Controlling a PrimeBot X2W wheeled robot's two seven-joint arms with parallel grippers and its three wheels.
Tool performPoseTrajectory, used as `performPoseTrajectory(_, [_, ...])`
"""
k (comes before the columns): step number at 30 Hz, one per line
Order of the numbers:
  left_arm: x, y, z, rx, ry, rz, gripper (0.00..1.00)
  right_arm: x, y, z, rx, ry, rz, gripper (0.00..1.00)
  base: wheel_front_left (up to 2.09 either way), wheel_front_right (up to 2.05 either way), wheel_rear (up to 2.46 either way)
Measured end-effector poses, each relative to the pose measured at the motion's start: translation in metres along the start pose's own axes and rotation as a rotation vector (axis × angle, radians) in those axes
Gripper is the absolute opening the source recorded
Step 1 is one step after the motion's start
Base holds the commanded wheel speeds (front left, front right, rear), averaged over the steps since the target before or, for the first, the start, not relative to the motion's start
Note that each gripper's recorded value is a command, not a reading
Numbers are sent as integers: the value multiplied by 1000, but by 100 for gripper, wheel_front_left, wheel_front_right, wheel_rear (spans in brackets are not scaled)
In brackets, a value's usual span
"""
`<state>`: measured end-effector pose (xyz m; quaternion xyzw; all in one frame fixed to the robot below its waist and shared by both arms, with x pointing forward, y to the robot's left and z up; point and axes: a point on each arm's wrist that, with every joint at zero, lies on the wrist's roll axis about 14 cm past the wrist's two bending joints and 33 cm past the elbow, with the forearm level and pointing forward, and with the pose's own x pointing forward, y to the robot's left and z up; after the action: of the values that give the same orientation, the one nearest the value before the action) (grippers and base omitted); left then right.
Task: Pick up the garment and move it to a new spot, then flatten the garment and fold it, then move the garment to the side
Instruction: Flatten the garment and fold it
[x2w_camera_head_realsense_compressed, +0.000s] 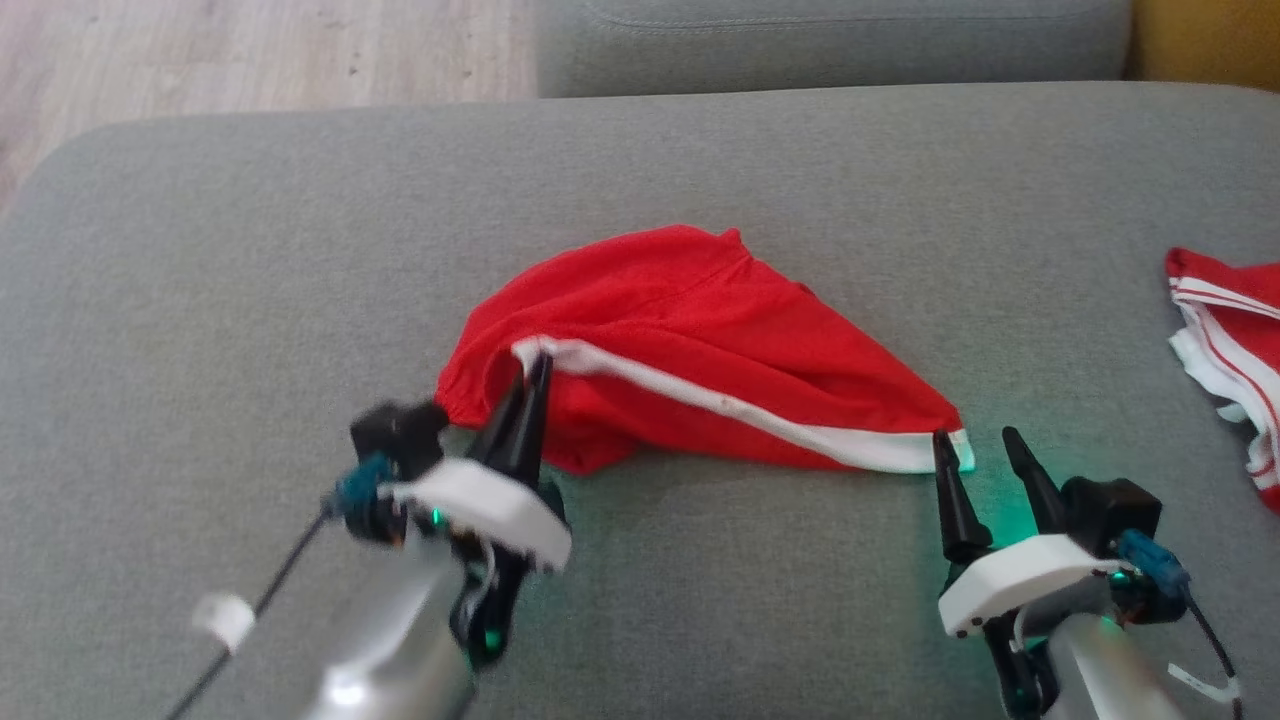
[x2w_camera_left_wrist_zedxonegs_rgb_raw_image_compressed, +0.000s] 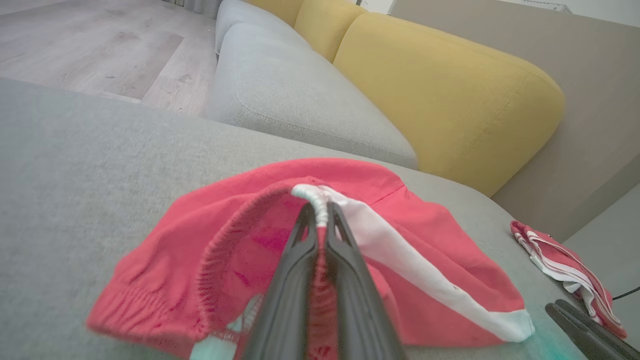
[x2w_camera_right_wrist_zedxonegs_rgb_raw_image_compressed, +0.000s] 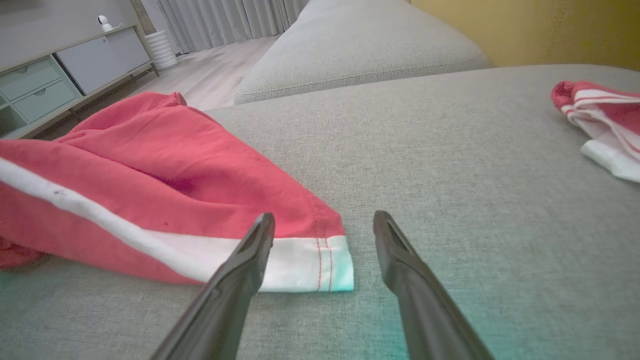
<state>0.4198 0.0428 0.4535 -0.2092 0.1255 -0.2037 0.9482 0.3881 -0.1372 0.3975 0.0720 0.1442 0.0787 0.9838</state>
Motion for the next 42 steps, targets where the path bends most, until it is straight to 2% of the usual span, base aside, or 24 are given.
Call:
performPoseTrajectory(7, [-40, 17, -45, -68, 59, 89, 0, 1, 19, -10, 59, 29, 46, 100, 0, 0, 0])
performPoseTrajectory(15, [-43, 20, -37, -69, 24, 105, 0, -7, 18, -25, 81, 67, 37, 100, 0, 0, 0])
performPoseTrajectory(24, [-46, 25, -37, -57, 19, 122, 0, -9, 7, -41, 32, 124, 11, 100, 0, 0, 0])
performPoseTrajectory(32, [-48, 29, -38, -61, 20, 136, 0, 3, 13, -36, 10, 120, 36, 100, 0, 0, 0])
performPoseTrajectory(33, [-49, 30, -38, -61, 20, 138, 0, 1, 15, -40, 3, 137, 40, 74, 0, 0, 0])
performPoseTrajectory(34, [-49, 30, -38, -62, 19, 139, 0, 2, 15, -41, 2, 141, 41, 26, 0, 0, 0])
performPoseTrajectory(35, [-49, 30, -38, -62, 19, 140, 0, 3, 15, -41, 0, 142, 44, 0, 0, 0, 0])
performPoseTrajectory(39, [-50, 31, -37, -63, 15, 144, 0, 4, 19, -39, 3, 138, 52, 0, 0, 0, 0])
performPoseTrajectory(42, [-50, 29, -31, -51, -1, 137, 0, 6, 19, -22, 17, 84, 49, 0, 0, 0, 0])
